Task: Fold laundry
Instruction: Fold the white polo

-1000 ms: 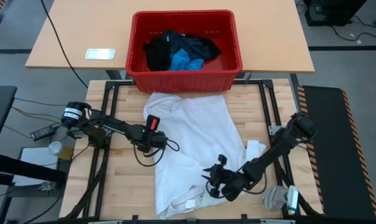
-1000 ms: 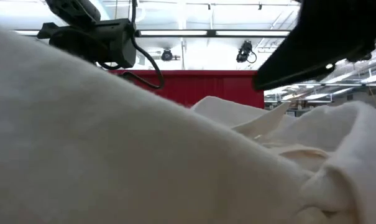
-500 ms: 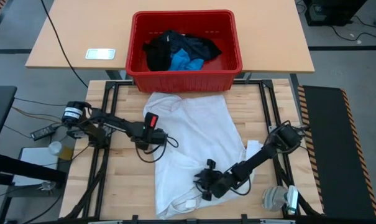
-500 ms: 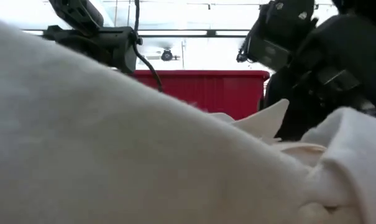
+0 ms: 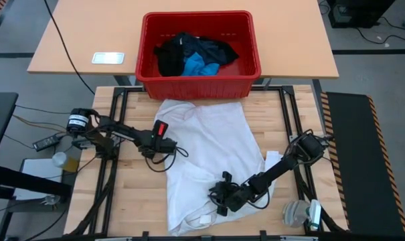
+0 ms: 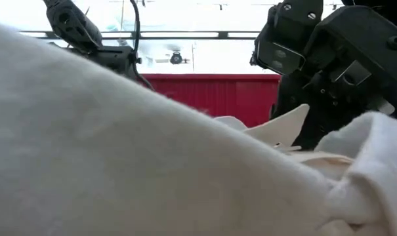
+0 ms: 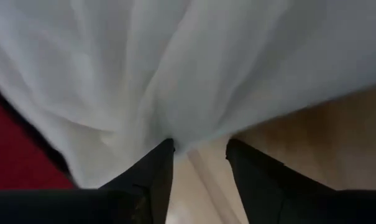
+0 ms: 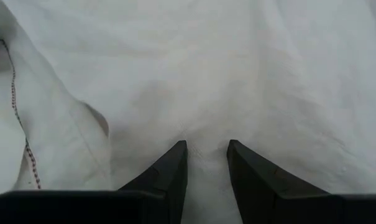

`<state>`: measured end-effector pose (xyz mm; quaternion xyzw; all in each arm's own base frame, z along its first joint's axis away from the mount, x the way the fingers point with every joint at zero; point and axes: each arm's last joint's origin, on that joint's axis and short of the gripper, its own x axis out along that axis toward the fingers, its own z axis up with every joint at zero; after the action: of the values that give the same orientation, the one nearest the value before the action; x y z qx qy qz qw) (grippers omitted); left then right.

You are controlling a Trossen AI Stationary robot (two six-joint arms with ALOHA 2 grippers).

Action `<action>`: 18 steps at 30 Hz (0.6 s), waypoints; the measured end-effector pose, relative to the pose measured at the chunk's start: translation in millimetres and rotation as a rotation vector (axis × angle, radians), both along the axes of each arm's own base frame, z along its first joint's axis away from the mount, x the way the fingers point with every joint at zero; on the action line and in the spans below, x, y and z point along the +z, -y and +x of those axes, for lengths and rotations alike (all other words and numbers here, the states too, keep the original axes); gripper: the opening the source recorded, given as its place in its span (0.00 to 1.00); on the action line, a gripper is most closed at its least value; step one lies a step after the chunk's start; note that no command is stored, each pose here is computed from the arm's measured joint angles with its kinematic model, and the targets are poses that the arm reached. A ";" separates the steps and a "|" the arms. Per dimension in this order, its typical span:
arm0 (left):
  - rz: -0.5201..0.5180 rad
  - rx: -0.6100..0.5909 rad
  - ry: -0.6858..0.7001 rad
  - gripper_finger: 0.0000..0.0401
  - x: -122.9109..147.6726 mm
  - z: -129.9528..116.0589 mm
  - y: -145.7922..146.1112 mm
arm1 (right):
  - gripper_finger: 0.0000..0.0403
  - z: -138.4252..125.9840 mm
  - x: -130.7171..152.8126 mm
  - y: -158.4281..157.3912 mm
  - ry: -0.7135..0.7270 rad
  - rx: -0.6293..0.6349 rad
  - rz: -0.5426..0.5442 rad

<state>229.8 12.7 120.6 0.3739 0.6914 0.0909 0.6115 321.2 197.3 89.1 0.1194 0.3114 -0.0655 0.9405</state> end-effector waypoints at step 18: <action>0.089 0.043 0.217 0.09 4.9 21.9 -24.2 | 0.31 0.6 0.2 -0.2 -0.017 0.013 0.061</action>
<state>251.6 36.9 125.5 0.3738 0.6242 0.1747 0.6634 321.8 197.5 89.3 0.1453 0.3220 -0.0511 0.9341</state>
